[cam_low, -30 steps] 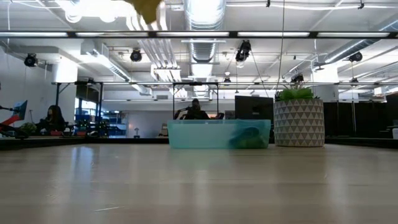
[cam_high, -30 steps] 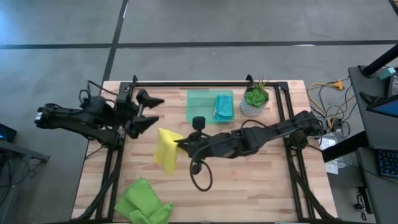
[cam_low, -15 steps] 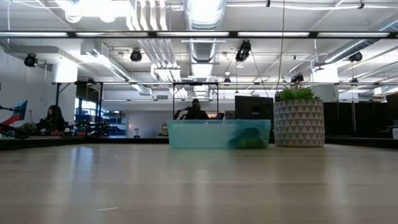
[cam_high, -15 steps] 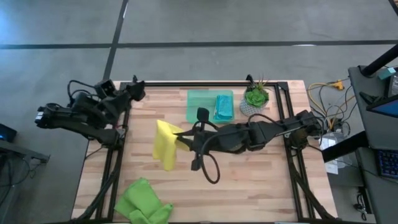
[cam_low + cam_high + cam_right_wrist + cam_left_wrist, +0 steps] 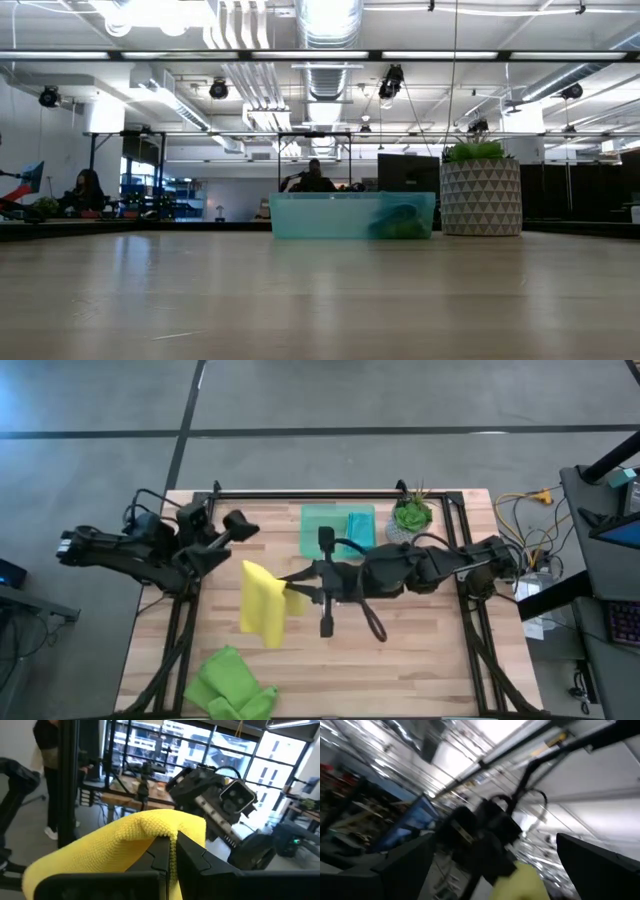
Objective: Fold microfiber towels
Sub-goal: Fold the yellow microfiber cloth
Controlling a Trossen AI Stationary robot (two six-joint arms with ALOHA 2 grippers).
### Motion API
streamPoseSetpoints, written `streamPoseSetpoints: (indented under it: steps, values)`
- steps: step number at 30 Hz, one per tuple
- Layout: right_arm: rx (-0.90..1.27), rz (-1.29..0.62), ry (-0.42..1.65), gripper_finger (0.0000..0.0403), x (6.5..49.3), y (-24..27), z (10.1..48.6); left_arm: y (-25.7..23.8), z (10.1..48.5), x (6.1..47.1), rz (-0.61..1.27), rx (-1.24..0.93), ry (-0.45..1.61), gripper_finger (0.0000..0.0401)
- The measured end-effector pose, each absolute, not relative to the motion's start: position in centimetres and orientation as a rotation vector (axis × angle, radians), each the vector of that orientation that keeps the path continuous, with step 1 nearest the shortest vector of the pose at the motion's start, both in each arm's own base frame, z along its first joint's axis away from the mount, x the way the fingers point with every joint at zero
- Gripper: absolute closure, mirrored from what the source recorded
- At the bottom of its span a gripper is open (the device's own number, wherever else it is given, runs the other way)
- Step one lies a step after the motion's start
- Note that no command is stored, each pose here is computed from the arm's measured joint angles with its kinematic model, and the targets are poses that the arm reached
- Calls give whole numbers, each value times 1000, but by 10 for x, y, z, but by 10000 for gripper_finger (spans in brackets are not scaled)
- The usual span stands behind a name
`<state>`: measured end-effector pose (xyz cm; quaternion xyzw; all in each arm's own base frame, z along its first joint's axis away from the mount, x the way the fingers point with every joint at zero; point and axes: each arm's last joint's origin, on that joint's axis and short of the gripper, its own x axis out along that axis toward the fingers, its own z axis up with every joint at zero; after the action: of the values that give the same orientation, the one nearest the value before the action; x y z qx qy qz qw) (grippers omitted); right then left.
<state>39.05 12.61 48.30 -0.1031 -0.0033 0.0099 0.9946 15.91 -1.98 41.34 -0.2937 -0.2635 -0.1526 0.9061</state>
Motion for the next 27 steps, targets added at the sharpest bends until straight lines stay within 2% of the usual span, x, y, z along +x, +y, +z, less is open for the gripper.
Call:
streamPoseSetpoints:
  steps: [10,18,27]
  values:
    - [-212,23,-19,392,391,124,485,-28,400,185,-476,-655,-396,2]
    - [-213,1,-16,392,393,115,485,-35,404,206,-621,-642,-302,2]
    - [-240,-11,-19,392,393,112,486,-36,401,212,-643,-635,-270,3]
